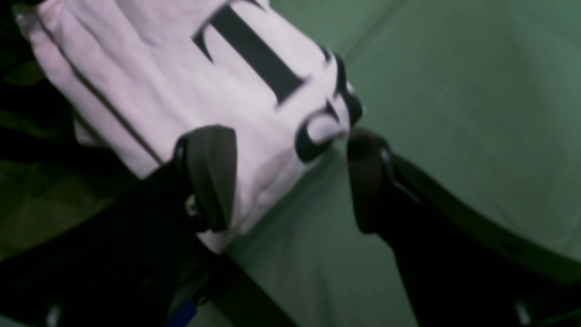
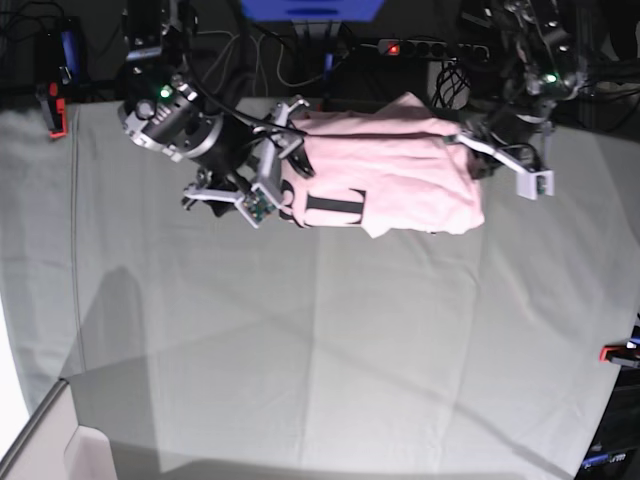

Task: Layout the t-shirt on the table in an organized manner, then fold the t-shirt properly
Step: 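Grasp the folded bundle's sides with both grippers and square it up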

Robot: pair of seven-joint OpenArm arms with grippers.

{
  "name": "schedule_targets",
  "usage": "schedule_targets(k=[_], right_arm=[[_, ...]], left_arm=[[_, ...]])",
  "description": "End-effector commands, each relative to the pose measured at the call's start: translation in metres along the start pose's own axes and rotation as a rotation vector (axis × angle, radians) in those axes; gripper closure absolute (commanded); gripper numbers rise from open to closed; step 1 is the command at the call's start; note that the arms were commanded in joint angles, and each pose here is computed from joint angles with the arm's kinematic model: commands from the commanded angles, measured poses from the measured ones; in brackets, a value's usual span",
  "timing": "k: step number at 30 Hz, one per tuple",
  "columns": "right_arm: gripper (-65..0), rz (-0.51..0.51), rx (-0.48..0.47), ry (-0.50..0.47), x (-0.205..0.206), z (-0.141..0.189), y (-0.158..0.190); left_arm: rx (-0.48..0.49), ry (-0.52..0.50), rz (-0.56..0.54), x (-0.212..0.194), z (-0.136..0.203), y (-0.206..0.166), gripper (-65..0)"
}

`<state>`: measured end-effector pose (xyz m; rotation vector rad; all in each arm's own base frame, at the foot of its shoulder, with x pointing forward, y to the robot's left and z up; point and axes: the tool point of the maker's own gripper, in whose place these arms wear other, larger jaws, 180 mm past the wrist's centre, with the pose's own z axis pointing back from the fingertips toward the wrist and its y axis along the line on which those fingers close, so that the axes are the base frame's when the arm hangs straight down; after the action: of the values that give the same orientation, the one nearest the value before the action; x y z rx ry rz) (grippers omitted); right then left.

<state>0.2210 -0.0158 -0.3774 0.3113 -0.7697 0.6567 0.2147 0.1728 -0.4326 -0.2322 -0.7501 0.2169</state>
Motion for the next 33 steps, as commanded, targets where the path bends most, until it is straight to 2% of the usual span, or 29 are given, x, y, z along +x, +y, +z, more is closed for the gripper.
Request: schedule_targets(k=[1,11,14,18,21,26,33], right_arm=[[-38.4,-0.001,0.005,-0.045,0.011,0.002,0.002],[-37.4,-0.008,0.033,-0.059,0.014,0.0,0.014],[-28.3,-0.006,0.043,-0.067,0.018,-0.001,0.018],[-11.5,-0.004,0.045,-0.077,0.023,-0.002,0.019],[-4.8,-0.003,0.04,-0.086,0.029,-0.004,0.016],[-3.3,-0.019,0.05,-0.103,0.038,-0.012,0.017],[-3.1,-0.079,0.127,0.022,-0.002,-0.052,0.022]], left_arm=[[-0.017,-0.027,-0.011,0.008,0.001,-0.004,0.0],[-0.07,-0.012,-0.036,0.005,-0.004,-0.025,-0.2],[-0.066,-0.027,-0.052,0.011,0.002,-0.026,-4.6],[-0.062,-0.002,-0.091,0.02,0.012,-0.03,-19.5],[-0.059,-0.008,-0.112,0.028,0.019,-0.032,-26.8],[-0.048,-0.026,-0.123,0.034,0.026,-0.031,-27.3],[0.075,-0.054,-0.065,0.041,0.038,0.016,-27.7]])
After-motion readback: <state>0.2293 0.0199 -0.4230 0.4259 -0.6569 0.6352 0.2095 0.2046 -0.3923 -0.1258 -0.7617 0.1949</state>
